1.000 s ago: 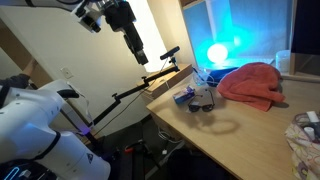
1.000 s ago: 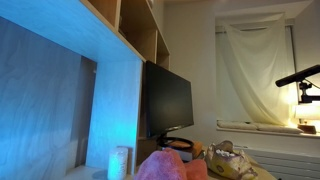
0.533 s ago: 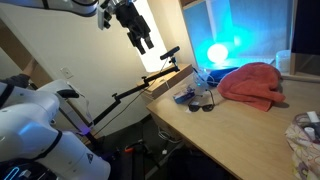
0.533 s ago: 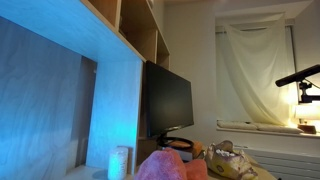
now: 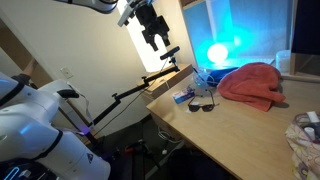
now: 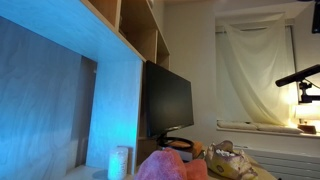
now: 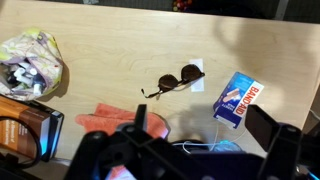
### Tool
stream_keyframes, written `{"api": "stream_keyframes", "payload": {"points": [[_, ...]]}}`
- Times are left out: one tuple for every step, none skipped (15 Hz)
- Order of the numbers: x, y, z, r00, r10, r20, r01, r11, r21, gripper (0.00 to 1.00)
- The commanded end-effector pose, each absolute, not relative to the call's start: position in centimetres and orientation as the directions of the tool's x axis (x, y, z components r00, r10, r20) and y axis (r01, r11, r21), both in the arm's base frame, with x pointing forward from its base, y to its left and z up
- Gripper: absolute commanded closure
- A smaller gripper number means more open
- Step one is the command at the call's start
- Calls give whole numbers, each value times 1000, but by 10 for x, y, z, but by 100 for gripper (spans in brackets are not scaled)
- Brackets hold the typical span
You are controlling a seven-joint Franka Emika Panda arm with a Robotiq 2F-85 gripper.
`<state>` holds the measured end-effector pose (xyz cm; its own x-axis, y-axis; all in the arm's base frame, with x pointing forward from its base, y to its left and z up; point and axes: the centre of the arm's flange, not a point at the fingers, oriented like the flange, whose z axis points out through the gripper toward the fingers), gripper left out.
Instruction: Fold the sunglasses.
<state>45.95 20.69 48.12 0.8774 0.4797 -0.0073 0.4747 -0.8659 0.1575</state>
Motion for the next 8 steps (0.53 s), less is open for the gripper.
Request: {"api": "stream_keyframes", "payload": {"points": [[466,208,476,878,479,-17,476,-866,153,0],[470,208,471,878,478,-27,476,-867,148,0],[471,208,467,878,477,-32,477,-867,146,0],[471,208,467,878,478,-32,477,-866,146,0],[470,208,469,877,479,-30,478,-866,147,0],[470,208,470,878,479,-28,477,-866,148,0],[470,208,470,877,479,-27,477,-866,148,0],[470,208,471,877,479,-26,477,-866,148,0]]}}
